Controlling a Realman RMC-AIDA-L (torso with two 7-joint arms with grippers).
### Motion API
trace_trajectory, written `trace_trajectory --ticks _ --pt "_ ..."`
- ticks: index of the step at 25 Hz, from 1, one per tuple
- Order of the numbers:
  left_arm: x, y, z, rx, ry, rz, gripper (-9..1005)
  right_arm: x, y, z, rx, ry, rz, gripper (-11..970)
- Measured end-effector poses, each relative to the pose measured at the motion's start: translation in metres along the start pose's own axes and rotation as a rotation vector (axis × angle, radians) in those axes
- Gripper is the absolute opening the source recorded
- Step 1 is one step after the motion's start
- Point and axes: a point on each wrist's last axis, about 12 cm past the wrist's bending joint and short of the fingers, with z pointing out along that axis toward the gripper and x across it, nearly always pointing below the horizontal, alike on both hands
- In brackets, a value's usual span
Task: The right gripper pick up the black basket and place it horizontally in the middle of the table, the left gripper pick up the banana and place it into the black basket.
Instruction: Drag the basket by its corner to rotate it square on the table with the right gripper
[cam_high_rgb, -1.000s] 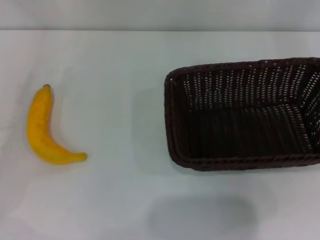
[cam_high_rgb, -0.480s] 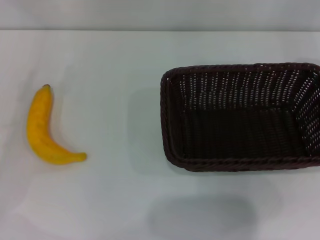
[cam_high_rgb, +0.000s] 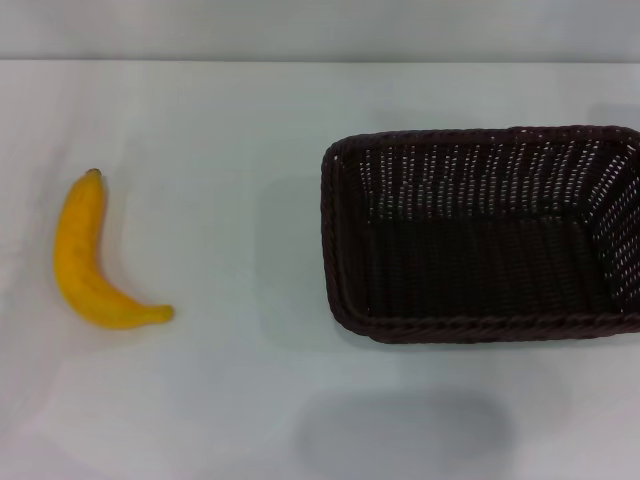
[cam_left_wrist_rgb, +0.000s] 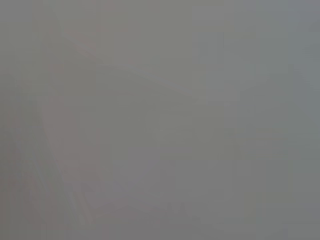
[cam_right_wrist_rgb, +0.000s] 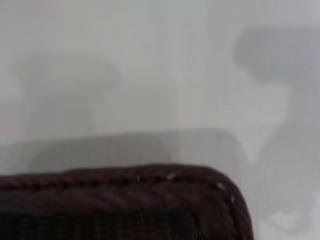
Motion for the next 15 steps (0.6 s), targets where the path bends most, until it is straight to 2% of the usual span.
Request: trace_trajectory --ticks 5,8,12,15 --pt "0.002 0.0 0.003 -0.004 0.018 -0.005 824 0.002 -0.001 -0.012 -0.025 -0.094 -0.04 373" --pt "0.008 -0.004 0.008 0.002 0.07 -0.027 823 0.007 -0.007 -0.018 -0.042 -0.206 -0.087 374" --pt "0.012 -0.012 0.011 0.05 0.109 -0.066 821 0.018 -0.025 -0.018 -0.074 -0.395 -0.173 376" --pt "0.01 -0.011 0.009 0.072 0.12 -0.085 820 0.029 -0.047 -0.012 -0.098 -0.535 -0.24 379"
